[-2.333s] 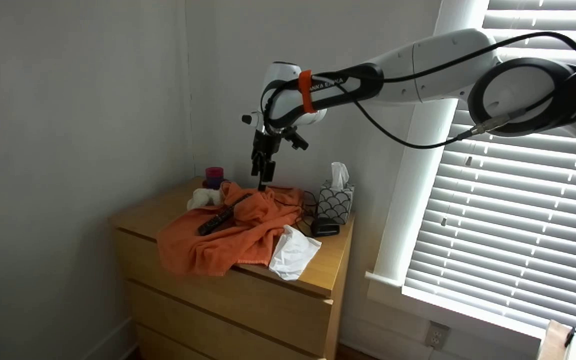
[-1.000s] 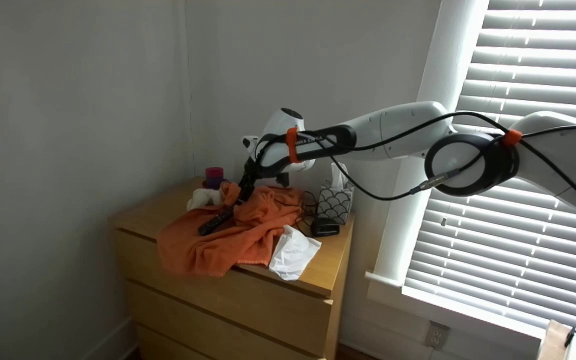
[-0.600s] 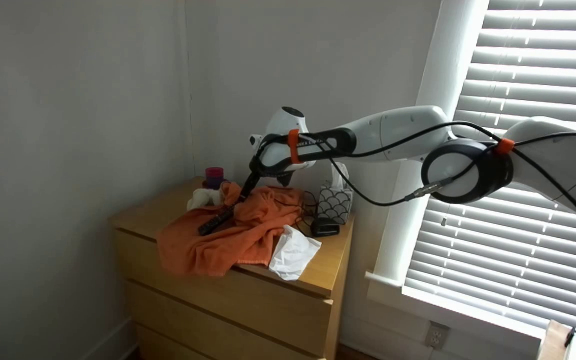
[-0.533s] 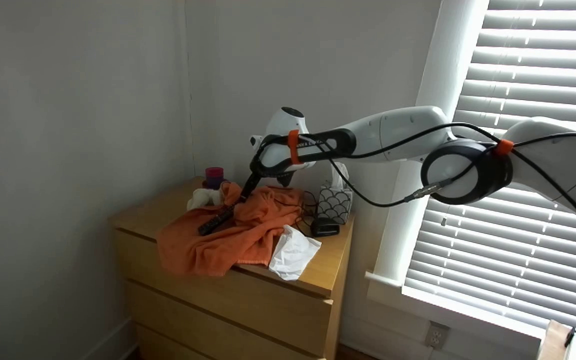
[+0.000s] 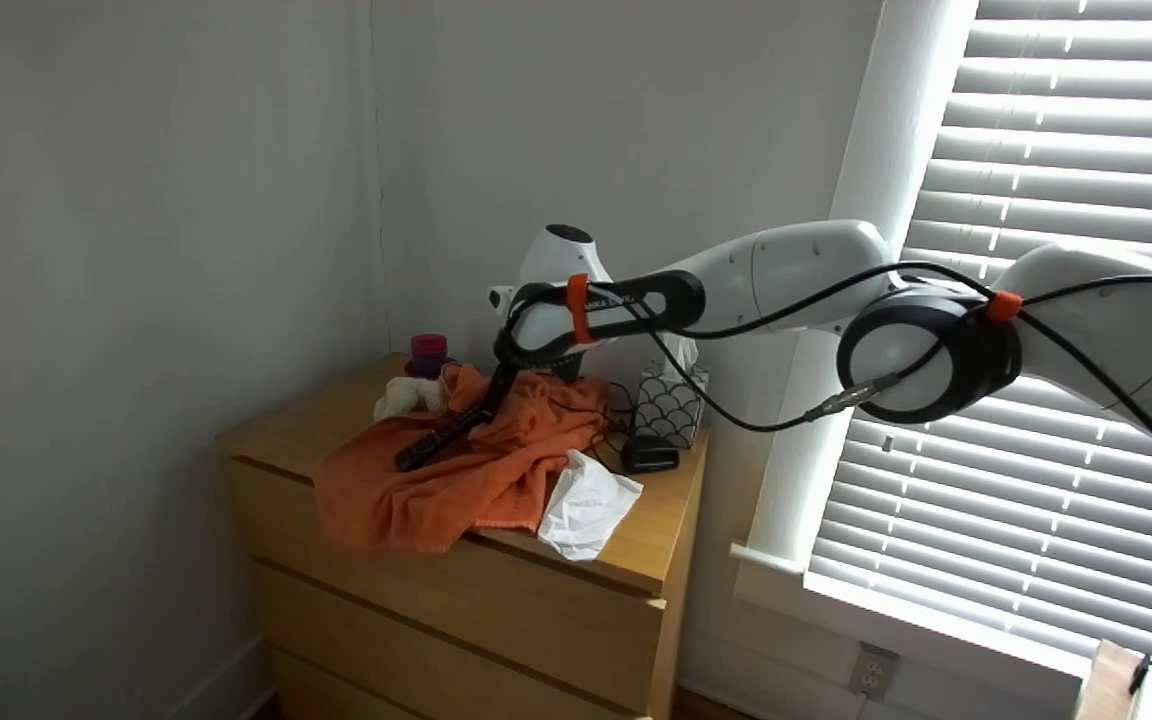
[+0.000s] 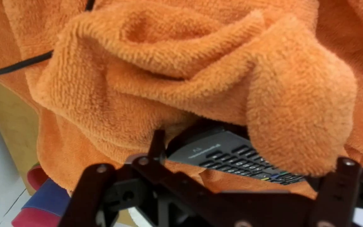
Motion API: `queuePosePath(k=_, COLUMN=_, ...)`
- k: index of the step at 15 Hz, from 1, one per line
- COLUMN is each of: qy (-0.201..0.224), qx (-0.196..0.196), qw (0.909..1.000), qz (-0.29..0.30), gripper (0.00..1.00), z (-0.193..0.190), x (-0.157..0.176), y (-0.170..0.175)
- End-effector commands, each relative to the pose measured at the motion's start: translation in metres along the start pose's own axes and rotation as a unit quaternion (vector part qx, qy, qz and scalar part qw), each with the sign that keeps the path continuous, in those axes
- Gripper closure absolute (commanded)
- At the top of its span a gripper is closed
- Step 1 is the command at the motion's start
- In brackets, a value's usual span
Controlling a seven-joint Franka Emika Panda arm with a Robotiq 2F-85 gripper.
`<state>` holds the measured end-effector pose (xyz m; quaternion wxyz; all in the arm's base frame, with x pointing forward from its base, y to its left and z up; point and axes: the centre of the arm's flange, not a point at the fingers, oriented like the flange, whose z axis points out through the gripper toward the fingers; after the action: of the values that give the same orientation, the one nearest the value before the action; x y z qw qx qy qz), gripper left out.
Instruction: Pick up the remote from the orange towel and place it on the white paper towel
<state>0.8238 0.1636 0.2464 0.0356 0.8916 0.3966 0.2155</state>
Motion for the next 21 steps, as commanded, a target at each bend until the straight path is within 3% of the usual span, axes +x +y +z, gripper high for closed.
queuePosePath(k=1, qy=0.007, qx=-0.016, qw=0.9988, qz=-0.045, gripper=0.03, z=0.019, x=0.02, y=0.01)
queuePosePath(k=4, qy=0.013, qx=-0.044, qw=0.9951, qz=-0.088, gripper=0.04, z=0.023, x=0.017, y=0.013)
queuePosePath(k=6, qy=0.019, qx=-0.06, qw=0.9901, qz=-0.125, gripper=0.0, z=0.029, x=0.015, y=0.012)
queuePosePath(k=9, qy=0.042, qx=-0.054, qw=0.9839, qz=-0.165, gripper=0.0, z=0.04, x=0.013, y=0.005)
queuePosePath(k=10, qy=0.045, qx=-0.051, qw=0.9824, qz=-0.174, gripper=0.09, z=0.043, x=0.014, y=0.002)
queuePosePath(k=11, qy=0.045, qx=-0.051, qw=0.9809, qz=-0.182, gripper=0.26, z=0.044, x=0.014, y=0.0)
queuePosePath(k=17, qy=0.023, qx=-0.042, qw=0.9845, qz=-0.169, gripper=0.69, z=0.021, x=0.019, y=0.003)
queuePosePath(k=21, qy=0.005, qx=-0.005, qw=0.9908, qz=-0.135, gripper=0.72, z=-0.017, x=0.022, y=0.01)
